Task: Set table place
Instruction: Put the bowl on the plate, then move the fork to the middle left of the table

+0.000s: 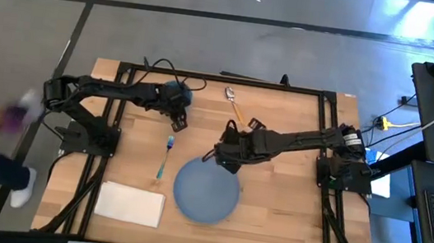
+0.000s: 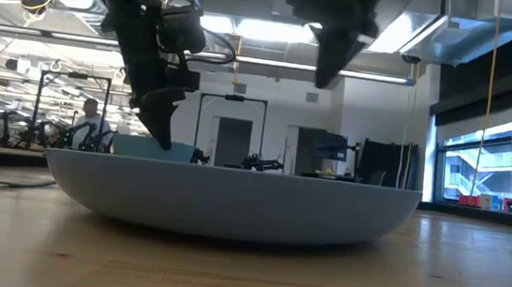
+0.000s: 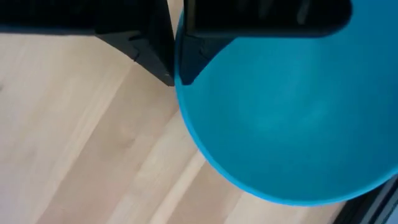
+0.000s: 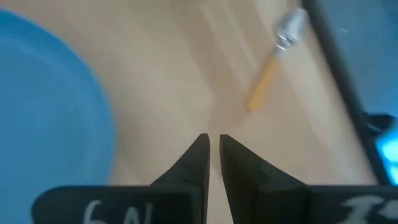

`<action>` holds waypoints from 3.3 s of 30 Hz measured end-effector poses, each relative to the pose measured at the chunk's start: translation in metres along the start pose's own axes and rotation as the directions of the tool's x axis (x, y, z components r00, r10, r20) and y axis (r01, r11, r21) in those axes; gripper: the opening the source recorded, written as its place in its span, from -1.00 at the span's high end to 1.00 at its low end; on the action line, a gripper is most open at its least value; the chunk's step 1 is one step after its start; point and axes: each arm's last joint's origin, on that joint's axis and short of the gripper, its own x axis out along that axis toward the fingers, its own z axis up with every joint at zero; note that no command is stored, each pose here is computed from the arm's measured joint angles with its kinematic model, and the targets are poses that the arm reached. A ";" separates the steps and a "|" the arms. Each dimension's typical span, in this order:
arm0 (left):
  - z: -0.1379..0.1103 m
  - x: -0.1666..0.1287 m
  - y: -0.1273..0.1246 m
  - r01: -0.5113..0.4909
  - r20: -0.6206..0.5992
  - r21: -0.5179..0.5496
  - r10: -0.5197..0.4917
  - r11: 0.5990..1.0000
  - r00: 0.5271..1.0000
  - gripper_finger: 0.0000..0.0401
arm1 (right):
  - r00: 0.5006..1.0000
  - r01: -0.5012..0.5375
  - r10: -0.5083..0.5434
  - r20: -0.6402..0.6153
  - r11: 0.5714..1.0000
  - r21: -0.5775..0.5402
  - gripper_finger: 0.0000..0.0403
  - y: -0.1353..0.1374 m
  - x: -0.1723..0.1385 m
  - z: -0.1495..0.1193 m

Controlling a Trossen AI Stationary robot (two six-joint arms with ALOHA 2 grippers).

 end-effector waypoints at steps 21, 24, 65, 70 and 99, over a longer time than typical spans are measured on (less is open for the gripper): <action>0.041 -0.119 -0.119 0.256 0.144 0.198 -0.286 0.946 0.947 0.97 | 0.929 0.239 -0.270 -0.252 0.960 -0.149 0.79 0.007 0.018 -0.082; 0.031 -0.127 -0.142 0.314 0.153 0.206 -0.348 0.927 0.925 0.98 | 0.935 0.187 -0.223 -0.275 0.971 -0.150 0.79 0.005 0.013 -0.090; -0.009 -0.067 -0.285 0.382 0.067 0.261 -0.411 0.887 0.909 0.73 | 0.865 -0.178 0.079 0.495 0.972 0.155 0.79 -0.035 -0.119 -0.097; -0.008 -0.067 -0.286 0.390 0.068 0.293 -0.426 0.873 0.902 0.57 | 0.865 -0.178 0.079 0.495 0.972 0.155 0.79 -0.035 -0.119 -0.097; 0.072 -0.127 -0.211 0.092 -0.042 0.179 -0.086 0.980 0.995 0.41 | 0.874 -0.204 0.113 0.473 0.968 0.145 0.79 -0.034 -0.119 -0.098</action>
